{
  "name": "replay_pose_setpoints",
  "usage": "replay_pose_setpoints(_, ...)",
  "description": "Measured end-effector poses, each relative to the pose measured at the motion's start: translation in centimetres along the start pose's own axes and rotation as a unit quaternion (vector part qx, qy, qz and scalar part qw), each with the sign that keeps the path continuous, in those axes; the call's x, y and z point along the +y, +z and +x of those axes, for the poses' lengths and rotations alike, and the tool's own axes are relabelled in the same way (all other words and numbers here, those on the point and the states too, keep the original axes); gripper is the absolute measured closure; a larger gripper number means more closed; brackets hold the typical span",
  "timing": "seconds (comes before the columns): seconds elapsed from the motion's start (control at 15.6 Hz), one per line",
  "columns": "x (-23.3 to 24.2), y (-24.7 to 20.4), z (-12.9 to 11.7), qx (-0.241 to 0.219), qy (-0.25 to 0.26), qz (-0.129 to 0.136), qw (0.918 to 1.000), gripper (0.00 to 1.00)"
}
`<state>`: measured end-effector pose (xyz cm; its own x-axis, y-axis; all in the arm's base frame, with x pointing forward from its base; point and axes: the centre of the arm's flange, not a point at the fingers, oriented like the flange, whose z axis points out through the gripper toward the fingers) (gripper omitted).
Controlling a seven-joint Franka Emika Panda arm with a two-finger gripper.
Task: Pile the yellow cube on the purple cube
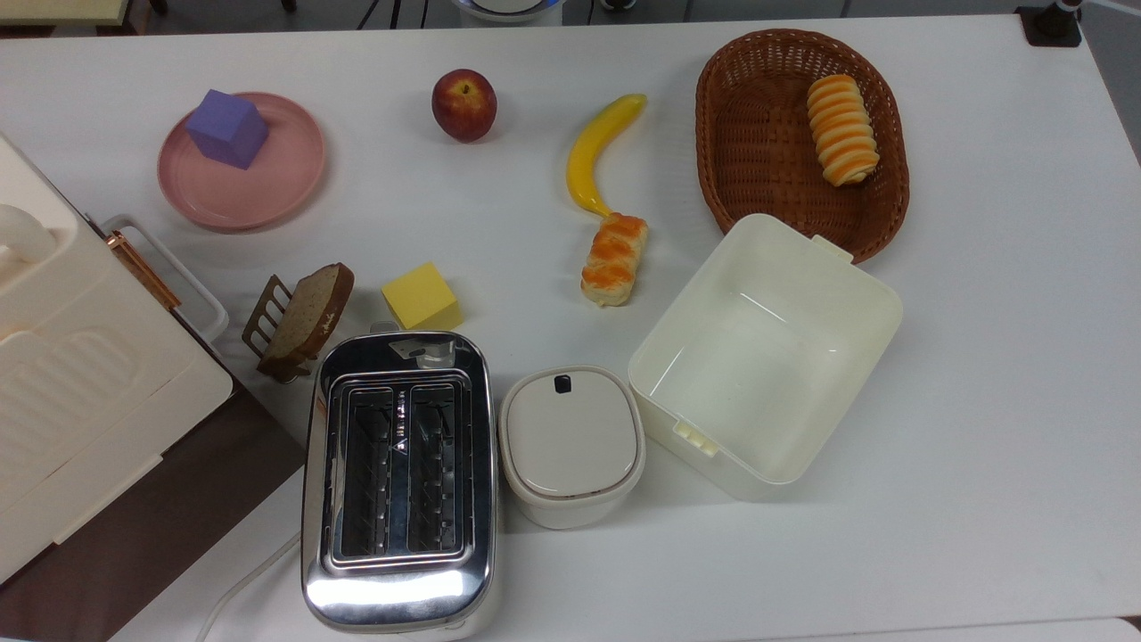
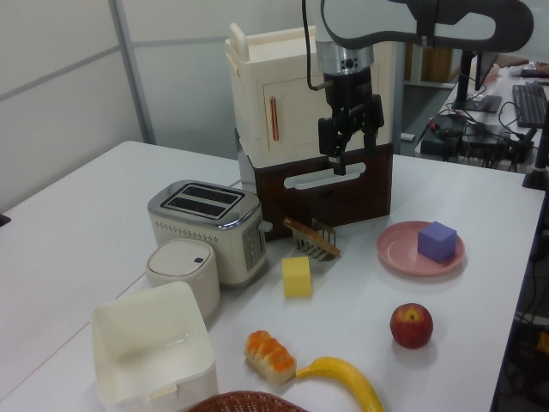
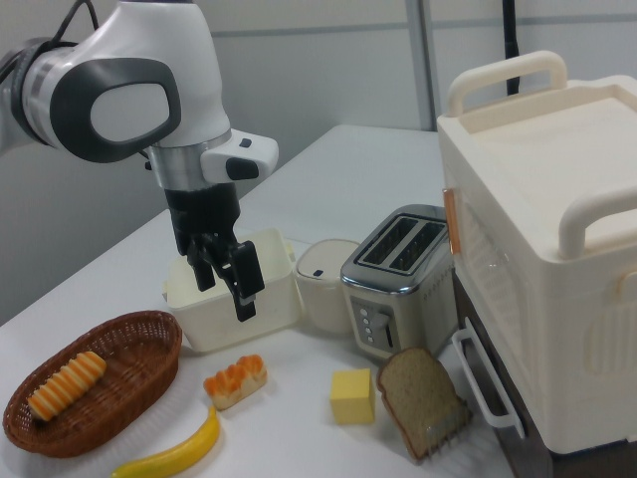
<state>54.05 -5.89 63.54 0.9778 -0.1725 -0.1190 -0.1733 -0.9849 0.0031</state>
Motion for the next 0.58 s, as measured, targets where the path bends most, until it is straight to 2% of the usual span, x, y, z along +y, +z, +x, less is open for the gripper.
replay_pose_setpoints(0.19, -0.1, -0.9, 0.1, 0.027, -0.014, 0.0, 0.9995, 0.0)
replay_pose_setpoints(0.26, -0.3, -1.6, -0.4, 0.036, -0.02, 0.008, 0.9991, 0.0)
replay_pose_setpoints(0.58, 0.0, -2.3, -1.1, 0.041, -0.017, 0.03, 0.9986, 0.0)
